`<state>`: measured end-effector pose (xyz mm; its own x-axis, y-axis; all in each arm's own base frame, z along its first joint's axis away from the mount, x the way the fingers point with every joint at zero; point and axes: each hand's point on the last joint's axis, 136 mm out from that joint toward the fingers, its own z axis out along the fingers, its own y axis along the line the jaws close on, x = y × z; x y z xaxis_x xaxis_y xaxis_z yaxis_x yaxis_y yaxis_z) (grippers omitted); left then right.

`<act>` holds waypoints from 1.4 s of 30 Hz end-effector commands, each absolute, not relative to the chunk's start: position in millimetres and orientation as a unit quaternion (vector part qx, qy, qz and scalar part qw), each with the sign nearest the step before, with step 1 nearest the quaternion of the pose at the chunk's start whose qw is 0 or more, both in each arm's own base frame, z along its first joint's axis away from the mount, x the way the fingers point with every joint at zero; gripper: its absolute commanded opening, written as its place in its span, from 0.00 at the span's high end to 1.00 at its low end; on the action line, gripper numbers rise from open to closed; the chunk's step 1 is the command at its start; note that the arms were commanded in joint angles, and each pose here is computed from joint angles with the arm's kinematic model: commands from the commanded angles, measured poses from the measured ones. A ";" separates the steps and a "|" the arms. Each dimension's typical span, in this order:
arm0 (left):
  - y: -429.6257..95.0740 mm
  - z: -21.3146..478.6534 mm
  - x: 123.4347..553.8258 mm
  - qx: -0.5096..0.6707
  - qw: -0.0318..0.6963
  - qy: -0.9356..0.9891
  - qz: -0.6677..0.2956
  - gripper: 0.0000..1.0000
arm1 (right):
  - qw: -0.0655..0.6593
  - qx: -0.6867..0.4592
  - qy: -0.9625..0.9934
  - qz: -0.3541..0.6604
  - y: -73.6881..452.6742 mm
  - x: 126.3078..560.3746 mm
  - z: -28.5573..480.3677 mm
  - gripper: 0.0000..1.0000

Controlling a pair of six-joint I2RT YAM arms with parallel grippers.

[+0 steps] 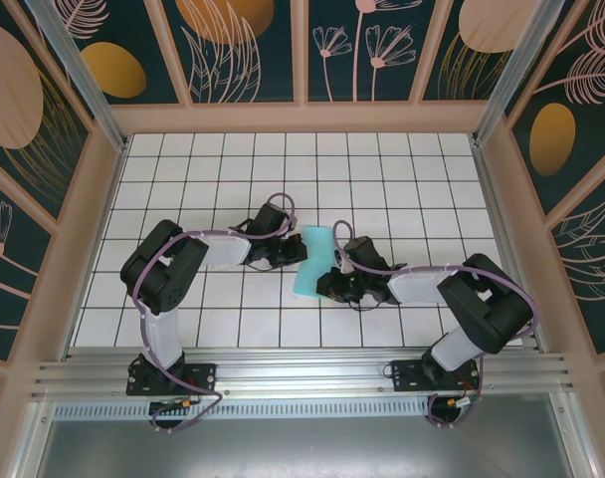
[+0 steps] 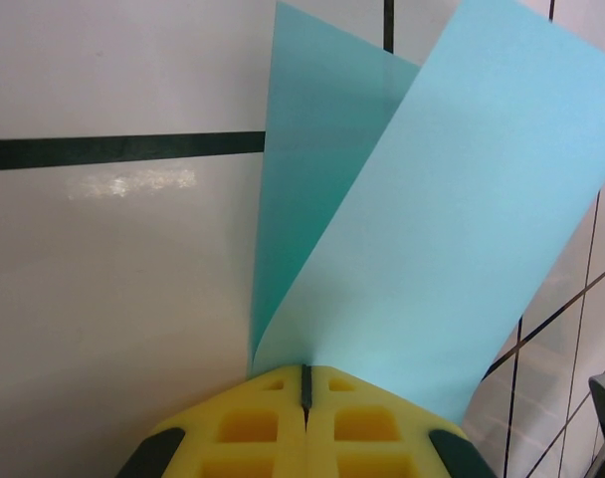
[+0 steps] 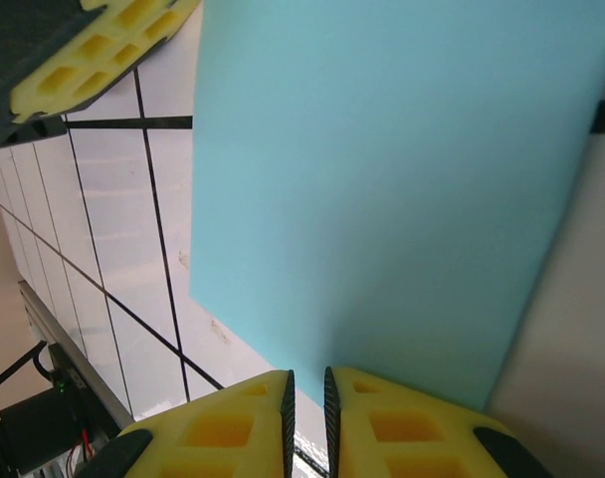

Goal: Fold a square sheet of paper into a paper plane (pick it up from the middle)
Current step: Fold the square sheet of paper in half at the center of the table.

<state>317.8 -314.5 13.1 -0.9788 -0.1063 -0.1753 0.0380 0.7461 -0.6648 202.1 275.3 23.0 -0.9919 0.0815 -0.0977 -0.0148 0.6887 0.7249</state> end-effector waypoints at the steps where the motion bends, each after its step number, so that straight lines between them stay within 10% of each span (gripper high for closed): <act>1: -286.4 -32.2 300.3 -0.037 0.070 0.958 -0.276 1.00 | 0.050 0.035 0.927 0.370 263.3 194.7 5.8 0.80; 23: -286.4 -34.5 298.1 -0.031 0.065 0.959 -0.276 1.00 | 0.047 0.049 0.937 0.343 246.1 194.9 8.5 0.79; 33: -286.6 -33.4 299.1 -0.028 0.067 0.959 -0.274 1.00 | 0.141 0.026 0.903 0.406 266.0 276.8 74.4 0.79; 42: -284.7 -35.3 297.8 -0.029 0.066 0.960 -0.271 1.00 | 0.119 0.057 0.923 0.362 251.8 294.9 21.5 0.80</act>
